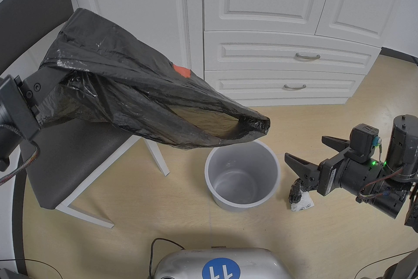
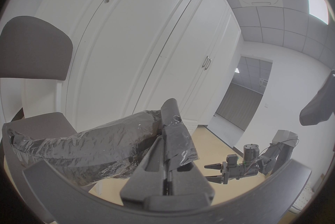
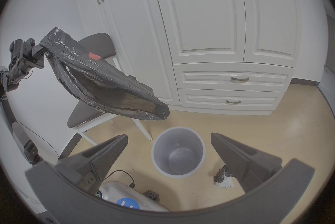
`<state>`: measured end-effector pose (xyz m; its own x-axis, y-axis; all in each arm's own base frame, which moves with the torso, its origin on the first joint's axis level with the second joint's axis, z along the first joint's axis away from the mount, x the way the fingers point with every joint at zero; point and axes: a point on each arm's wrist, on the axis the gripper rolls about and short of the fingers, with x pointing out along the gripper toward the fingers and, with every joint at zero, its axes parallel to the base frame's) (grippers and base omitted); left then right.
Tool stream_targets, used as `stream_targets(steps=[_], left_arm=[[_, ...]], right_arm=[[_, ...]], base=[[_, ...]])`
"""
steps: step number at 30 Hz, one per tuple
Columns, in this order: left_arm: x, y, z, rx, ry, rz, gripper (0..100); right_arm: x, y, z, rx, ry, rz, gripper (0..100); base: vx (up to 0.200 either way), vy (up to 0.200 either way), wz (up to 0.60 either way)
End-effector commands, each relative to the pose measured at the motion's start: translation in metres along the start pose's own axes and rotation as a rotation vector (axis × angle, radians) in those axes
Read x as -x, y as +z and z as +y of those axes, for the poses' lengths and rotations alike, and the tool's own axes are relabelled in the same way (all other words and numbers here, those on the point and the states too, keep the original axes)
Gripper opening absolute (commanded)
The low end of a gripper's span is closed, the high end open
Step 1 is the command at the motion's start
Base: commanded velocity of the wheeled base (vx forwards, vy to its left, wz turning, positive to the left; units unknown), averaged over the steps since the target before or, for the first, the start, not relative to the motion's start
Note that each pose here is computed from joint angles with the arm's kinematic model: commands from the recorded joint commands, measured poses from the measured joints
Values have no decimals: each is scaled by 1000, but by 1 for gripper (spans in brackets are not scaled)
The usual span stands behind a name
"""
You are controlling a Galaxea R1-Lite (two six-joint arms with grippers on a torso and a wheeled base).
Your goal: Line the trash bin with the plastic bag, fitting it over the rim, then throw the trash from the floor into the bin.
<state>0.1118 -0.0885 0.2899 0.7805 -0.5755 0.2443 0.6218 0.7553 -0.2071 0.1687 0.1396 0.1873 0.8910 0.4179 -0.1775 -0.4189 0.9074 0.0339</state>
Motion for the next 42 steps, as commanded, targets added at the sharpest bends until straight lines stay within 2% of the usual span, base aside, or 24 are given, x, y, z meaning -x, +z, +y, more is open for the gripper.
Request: stream_targets(steps=[1, 7, 15, 27, 32, 34, 35, 37, 39, 42], left_arm=[[0, 0, -3, 6, -18, -1, 0], [4, 2, -6, 12, -46, -4, 0], [6, 2, -9, 16, -72, -5, 0], [11, 4, -11, 18, -104, -14, 0], [11, 6, -12, 23, -119, -29, 0], [12, 7, -13, 25, -129, -48, 0], [12, 6, -13, 25, -129, -48, 0], [11, 9, -14, 31, -147, -67, 0], [11, 9, -14, 31, -152, -71, 0], [12, 11, -14, 37, -159, -88, 0]], right_arm=[[-2, -1, 0, -1, -3, 6, 100], [-7, 2, 1, -33, -4, -19, 100], [-15, -5, 3, -35, -7, 10, 100], [-32, -4, 2, -80, -19, -62, 100], [-42, -5, 5, -129, -12, -75, 100], [-43, -1, 5, -171, 5, -108, 100], [-43, -1, 6, -173, 8, -110, 100], [-42, 0, 7, -207, 71, -108, 100], [-42, 0, 7, -215, 85, -106, 100], [-41, 1, 11, -301, 151, -95, 100]], base=[[0, 0, 0], [0, 0, 0], [0, 0, 0], [0, 0, 0], [0, 0, 0], [0, 0, 0], [0, 0, 0], [0, 0, 0], [0, 0, 0], [0, 0, 0]])
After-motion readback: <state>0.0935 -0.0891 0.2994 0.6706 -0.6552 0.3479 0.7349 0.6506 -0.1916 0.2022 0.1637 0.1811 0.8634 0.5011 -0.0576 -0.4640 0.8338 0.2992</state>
